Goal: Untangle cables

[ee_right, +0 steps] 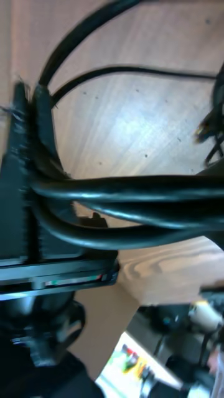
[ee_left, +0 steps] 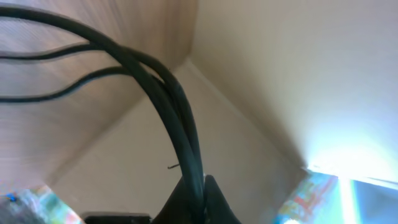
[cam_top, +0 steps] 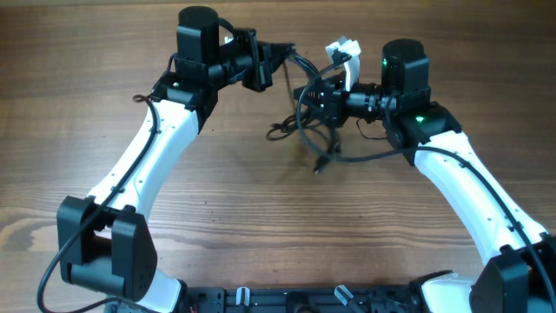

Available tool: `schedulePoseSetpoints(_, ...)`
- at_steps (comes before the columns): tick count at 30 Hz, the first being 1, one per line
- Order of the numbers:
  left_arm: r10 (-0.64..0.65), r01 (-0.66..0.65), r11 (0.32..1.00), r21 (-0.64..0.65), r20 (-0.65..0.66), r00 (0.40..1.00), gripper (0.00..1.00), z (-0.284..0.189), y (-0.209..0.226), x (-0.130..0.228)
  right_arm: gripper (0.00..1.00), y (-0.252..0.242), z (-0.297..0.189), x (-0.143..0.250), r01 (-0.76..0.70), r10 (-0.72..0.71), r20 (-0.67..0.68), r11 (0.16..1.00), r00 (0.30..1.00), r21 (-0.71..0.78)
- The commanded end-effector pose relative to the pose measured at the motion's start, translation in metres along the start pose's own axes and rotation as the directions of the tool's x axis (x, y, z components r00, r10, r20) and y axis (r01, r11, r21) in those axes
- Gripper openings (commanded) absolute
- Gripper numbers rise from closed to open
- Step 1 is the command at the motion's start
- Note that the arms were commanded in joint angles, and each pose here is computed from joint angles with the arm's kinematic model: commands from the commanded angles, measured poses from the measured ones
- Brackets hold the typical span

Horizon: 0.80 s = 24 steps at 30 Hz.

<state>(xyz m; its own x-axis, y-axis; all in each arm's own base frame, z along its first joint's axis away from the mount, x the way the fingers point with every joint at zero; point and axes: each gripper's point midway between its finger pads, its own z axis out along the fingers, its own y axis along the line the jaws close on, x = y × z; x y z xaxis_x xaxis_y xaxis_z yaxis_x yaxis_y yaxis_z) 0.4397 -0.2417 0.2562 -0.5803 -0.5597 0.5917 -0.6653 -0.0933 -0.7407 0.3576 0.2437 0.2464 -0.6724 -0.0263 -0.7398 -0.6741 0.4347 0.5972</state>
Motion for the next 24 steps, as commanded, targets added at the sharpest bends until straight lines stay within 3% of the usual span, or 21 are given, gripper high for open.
schedulePoseSetpoints(1,0.332,-0.328,0.943,-0.058,0.245,0.911,0.06,-0.025,-0.006,-0.048,0.04,0.017,-0.03,-0.026,-0.155,0.157,0.061,0.987,0.986,-0.047)
schedulePoseSetpoints(4,0.514,-0.454,0.856,-0.249,0.311,0.799,0.08,-0.036,0.018,-0.077,0.04,0.02,-0.055,-0.038,-0.293,0.301,0.084,0.951,0.95,-0.093)
schedulePoseSetpoints(6,0.636,-0.507,0.763,-0.401,0.324,0.7,0.09,-0.047,0.034,-0.096,0.04,0.033,-0.076,-0.045,-0.362,0.378,0.04,0.908,0.925,-0.208)
schedulePoseSetpoints(11,0.719,-0.369,0.663,-0.651,0.417,0.557,0.06,-0.089,0.062,-0.139,0.04,0.062,-0.12,-0.056,-0.333,0.337,-0.058,0.862,0.94,-0.381)
schedulePoseSetpoints(14,0.737,-0.268,0.633,-0.726,0.46,0.496,0.04,-0.113,0.071,-0.154,0.04,0.058,-0.136,-0.065,-0.251,0.27,-0.004,0.892,0.963,-0.376)
schedulePoseSetpoints(16,0.746,-0.262,0.607,-0.75,0.424,0.514,0.04,-0.116,0.08,-0.154,0.04,0.046,-0.142,-0.071,-0.25,0.282,0.047,0.904,0.958,-0.347)
schedulePoseSetpoints(17,0.764,-0.321,0.575,-0.753,0.354,0.539,0.04,-0.109,0.083,-0.148,0.04,0.041,-0.143,-0.073,-0.259,0.296,0.062,0.906,0.953,-0.336)
schedulePoseSetpoints(19,0.813,-0.525,0.499,-0.69,0.162,0.559,0.04,-0.082,0.082,-0.124,0.04,0.033,-0.141,-0.075,-0.263,0.304,0.083,0.909,0.949,-0.323)
schedulePoseSetpoints(20,0.842,-0.642,0.451,-0.621,0.058,0.536,0.04,-0.067,0.079,-0.108,0.04,0.027,-0.139,-0.076,-0.281,0.323,0.087,0.906,0.943,-0.316)
schedulePoseSetpoints(22,0.901,-0.874,0.335,-0.353,-0.152,0.407,0.04,-0.039,0.072,-0.057,0.04,0.019,-0.136,-0.075,-0.301,0.342,0.087,0.902,0.936,-0.311)
schedulePoseSetpoints(24,0.926,-0.961,0.262,-0.086,-0.257,0.275,0.07,-0.026,0.069,-0.008,0.04,0.009,-0.131,-0.072,-0.332,0.371,0.075,0.891,0.926,-0.31)
